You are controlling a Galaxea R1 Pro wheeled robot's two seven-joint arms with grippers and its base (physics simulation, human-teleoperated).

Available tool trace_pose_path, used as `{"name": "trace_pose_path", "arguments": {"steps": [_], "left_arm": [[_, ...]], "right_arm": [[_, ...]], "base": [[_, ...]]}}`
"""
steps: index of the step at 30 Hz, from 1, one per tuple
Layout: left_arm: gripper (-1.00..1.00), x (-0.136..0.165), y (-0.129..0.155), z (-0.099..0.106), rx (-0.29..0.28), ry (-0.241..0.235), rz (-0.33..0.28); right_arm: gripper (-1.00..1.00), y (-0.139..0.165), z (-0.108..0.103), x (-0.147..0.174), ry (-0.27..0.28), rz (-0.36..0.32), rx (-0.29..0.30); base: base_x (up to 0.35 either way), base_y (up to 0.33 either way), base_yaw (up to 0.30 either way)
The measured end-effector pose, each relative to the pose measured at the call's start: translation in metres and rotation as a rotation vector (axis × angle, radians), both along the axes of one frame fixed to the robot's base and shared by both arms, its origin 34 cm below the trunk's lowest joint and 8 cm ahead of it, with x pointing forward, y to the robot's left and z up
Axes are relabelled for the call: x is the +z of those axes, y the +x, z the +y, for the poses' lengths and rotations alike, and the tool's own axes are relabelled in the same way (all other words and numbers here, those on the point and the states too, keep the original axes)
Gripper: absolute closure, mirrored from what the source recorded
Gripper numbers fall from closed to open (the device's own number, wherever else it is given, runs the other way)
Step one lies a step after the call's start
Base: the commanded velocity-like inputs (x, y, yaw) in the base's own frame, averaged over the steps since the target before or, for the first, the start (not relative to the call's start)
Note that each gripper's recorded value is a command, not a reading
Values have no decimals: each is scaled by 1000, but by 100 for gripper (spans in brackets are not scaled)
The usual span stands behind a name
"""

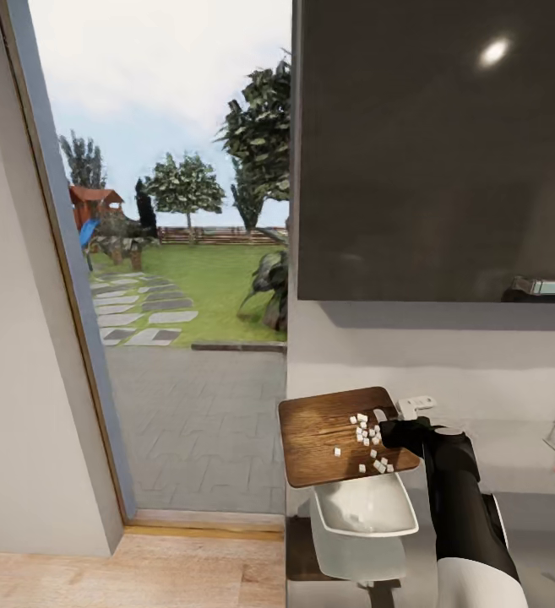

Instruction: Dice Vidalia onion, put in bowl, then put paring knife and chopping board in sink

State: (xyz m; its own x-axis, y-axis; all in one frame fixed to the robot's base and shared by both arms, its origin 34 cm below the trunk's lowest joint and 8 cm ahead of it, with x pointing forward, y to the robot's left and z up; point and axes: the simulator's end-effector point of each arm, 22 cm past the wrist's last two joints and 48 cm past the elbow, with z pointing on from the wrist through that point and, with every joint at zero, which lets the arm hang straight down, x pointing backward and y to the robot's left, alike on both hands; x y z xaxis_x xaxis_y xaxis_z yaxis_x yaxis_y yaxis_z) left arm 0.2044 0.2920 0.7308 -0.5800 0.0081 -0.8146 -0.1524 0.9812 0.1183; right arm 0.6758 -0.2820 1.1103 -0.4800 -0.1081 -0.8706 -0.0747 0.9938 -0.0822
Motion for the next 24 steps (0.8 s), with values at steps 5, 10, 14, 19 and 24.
{"name": "trace_pose_path", "arguments": {"steps": [5,10,14,19,24], "left_arm": [[-100,0,0,0,0,0,0],[-100,0,0,0,0,0,0],[-100,0,0,0,0,0,0],[-100,0,0,0,0,0,0],[-100,0,0,0,0,0,0]], "right_arm": [[100,1,0,2,-5,-11,4],[100,4,1,8,-22,-43,17],[100,5,4,11,-1,-55,23],[100,9,7,20,-2,-101,41],[100,10,7,21,-7,-111,44]], "base": [[0,0,0],[0,0,0],[0,0,0],[0,0,0],[0,0,0]]}}
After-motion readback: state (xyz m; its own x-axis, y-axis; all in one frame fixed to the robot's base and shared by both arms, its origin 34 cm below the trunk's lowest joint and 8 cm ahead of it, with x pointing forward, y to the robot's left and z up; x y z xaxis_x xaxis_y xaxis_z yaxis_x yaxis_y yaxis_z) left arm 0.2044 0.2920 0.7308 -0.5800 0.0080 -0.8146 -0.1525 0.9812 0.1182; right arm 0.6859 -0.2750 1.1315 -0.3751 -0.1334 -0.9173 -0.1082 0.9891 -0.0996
